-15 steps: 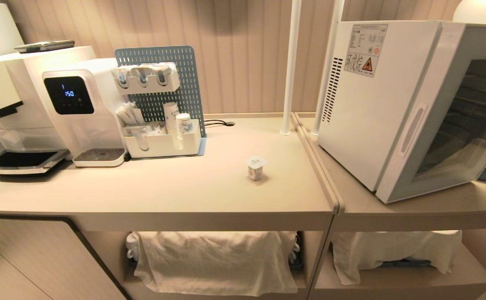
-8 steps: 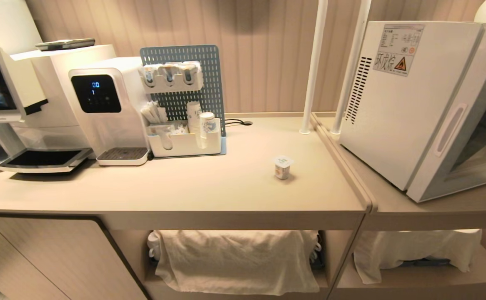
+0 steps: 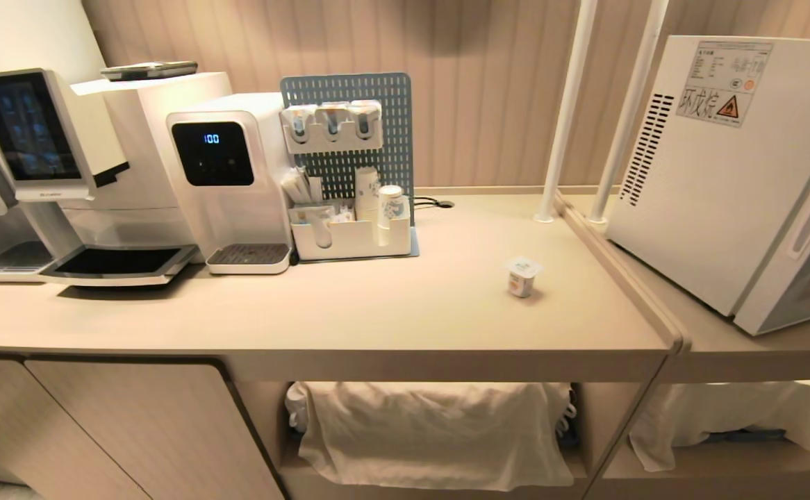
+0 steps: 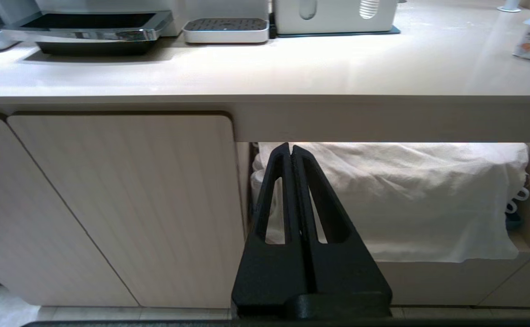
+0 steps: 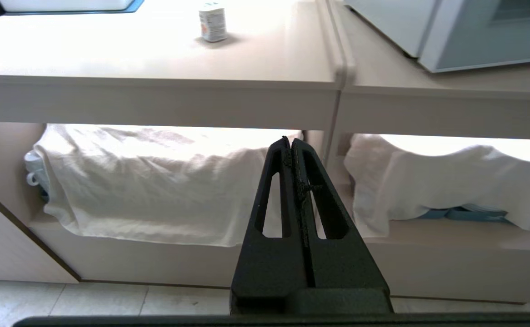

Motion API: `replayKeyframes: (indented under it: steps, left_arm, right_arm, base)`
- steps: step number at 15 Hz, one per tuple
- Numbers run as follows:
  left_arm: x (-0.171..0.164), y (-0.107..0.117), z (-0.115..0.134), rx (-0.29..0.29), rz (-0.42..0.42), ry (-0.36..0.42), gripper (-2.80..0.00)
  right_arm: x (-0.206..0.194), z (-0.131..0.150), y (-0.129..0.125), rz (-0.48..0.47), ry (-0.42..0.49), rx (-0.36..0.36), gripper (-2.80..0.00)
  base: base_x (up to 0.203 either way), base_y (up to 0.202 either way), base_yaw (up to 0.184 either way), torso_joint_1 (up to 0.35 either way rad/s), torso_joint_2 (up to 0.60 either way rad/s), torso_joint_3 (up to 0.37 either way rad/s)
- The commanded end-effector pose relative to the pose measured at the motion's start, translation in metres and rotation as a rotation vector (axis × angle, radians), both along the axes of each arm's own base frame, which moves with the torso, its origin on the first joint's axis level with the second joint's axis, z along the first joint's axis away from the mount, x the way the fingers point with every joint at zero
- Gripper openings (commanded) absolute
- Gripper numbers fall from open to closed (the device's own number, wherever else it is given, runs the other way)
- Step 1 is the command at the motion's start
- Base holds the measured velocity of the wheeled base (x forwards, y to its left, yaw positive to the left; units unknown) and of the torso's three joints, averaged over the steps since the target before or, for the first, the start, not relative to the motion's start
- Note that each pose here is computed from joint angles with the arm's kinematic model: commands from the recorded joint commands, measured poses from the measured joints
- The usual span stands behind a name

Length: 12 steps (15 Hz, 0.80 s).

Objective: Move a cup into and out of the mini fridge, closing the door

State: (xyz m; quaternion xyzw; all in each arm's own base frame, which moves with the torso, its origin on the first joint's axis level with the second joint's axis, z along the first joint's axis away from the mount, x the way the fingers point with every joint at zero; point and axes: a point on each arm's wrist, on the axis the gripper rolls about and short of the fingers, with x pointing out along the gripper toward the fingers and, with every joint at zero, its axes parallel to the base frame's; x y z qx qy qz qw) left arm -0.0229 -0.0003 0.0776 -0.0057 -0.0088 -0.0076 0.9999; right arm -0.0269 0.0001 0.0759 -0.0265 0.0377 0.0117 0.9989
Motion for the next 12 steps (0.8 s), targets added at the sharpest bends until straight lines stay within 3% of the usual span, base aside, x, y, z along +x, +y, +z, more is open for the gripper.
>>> replayKeyframes:
  steps: [1, 12]
  left_arm:
    - [0.0, 0.0, 0.0, -0.001, 0.001, -0.001, -2.8]
    - [0.0, 0.0, 0.0, 0.001, 0.001, -0.001, -2.8]
  right_arm:
    - [0.0, 0.0004, 0.0, 0.0, 0.001, 0.001, -2.8]
    - [0.0001, 0.0, -0.0001, -0.004, 0.003, 0.016, -2.8]
  base:
    - [0.0, 0.164, 0.005, 0.002, 0.0, 0.003]
    - [0.0, 0.015, 0.0, 0.0, 0.0, 0.0]
